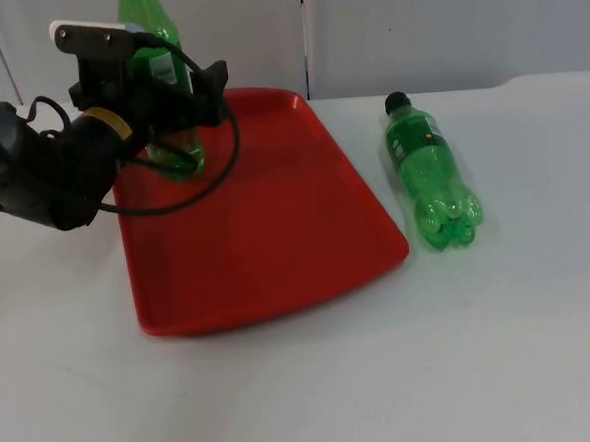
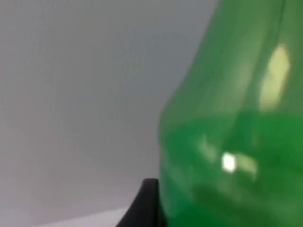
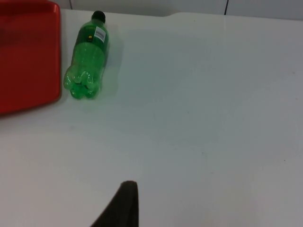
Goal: Place the bottle upright on the tray.
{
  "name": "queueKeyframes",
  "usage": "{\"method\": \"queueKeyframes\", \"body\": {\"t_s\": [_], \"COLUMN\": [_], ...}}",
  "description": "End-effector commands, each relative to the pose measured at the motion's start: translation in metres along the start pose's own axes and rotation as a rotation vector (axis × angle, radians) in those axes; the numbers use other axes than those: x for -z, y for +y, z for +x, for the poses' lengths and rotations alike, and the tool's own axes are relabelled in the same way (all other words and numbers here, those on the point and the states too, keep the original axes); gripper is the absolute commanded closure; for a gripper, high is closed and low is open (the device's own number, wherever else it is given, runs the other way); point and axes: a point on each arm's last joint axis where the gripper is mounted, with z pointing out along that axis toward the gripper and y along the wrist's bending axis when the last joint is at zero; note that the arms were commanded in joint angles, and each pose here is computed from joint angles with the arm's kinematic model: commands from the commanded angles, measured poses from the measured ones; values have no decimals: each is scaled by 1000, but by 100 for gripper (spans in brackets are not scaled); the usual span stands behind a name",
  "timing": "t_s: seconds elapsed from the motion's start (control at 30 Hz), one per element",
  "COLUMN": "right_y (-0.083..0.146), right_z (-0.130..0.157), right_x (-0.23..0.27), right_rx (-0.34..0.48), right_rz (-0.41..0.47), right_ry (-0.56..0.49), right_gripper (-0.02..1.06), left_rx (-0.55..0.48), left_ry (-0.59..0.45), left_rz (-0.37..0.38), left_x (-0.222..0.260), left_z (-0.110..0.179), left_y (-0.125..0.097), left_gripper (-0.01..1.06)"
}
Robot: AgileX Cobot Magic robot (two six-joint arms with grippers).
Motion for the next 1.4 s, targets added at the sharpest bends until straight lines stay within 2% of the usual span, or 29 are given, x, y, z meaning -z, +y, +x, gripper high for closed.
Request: {"method": "queueKeyframes", "body": {"t_s": [0.0, 0.37, 0.53, 0.7, 0.87, 1.1, 1.2, 1.37], "right_y": [0, 0, 0, 0, 0, 0, 0, 0], "right_z": [0, 0, 0, 0, 0, 0, 0, 0], "right_x": [0, 0, 0, 0, 0, 0, 0, 0], "right_rx": [-5, -5, -5, -5, -5, -5, -5, -5], "right_rz": [6, 6, 6, 6, 6, 6, 6, 6], "right_ry": [-7, -7, -7, -7, -7, -7, -7, -7], "right_gripper": [-1, -1, -1, -1, -1, -1, -1, -1], "left_rx": [19, 27, 14, 11, 36, 47, 52, 45], "left_ry": [-5, 14, 6, -15, 30, 58, 91, 89], "left_rz": [-26, -32, -66, -57, -89, -88, -88, -69], "left_x": [2, 8, 23, 39, 63, 96, 115, 130], "left_z": [-4, 0, -4, -8, -5, -5, -10, -26], "left_y": [1, 1, 1, -3, -5, -11, -15, -21], "left_gripper": [17, 17, 17, 17, 17, 17, 17, 17]}}
